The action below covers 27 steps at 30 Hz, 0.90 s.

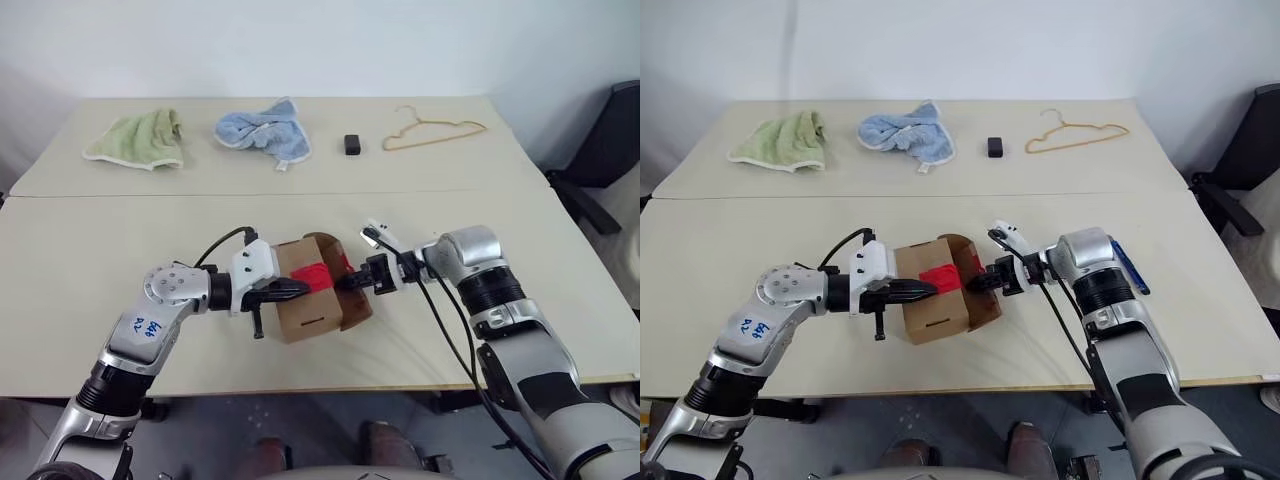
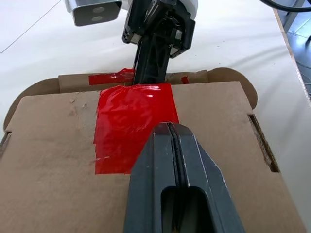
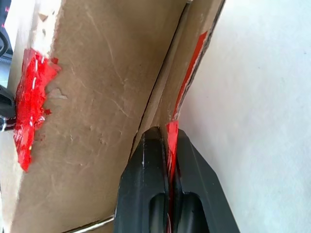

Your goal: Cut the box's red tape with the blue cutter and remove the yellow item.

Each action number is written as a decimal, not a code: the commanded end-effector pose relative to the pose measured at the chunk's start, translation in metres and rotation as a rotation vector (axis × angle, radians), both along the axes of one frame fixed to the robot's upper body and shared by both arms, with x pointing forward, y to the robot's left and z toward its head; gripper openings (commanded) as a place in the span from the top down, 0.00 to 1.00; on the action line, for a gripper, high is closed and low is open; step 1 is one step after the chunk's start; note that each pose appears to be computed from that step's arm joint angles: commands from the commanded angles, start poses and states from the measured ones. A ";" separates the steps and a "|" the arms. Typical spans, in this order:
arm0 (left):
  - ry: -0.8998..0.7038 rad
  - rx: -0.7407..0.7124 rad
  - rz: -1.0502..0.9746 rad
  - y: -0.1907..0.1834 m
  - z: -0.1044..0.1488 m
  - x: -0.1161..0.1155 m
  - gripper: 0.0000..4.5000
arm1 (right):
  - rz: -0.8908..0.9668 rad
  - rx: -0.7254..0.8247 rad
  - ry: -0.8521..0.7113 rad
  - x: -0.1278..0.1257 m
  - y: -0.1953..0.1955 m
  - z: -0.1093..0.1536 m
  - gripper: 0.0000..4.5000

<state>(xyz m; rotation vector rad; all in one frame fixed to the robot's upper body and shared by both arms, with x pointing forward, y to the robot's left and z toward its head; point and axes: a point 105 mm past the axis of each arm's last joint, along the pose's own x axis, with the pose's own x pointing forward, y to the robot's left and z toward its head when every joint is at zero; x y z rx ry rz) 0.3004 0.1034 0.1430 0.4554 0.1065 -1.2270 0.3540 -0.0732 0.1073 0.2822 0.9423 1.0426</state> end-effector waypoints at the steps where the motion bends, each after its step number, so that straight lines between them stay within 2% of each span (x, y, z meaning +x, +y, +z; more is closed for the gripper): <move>1: 0.012 0.034 0.064 0.008 -0.008 0.008 1.00 | -0.093 -0.042 0.067 -0.003 -0.026 -0.004 1.00; 6: 0.021 -0.003 0.031 -0.010 -0.011 0.009 1.00 | -0.166 -0.064 0.026 0.000 -0.051 0.024 1.00; 20: 0.015 -0.131 -0.061 -0.083 -0.014 0.019 1.00 | -0.215 -0.212 -0.094 -0.021 -0.104 0.082 1.00; 27: -0.011 -0.127 -0.100 -0.101 -0.019 0.016 1.00 | -0.190 -0.321 -0.173 -0.029 -0.112 0.106 1.00</move>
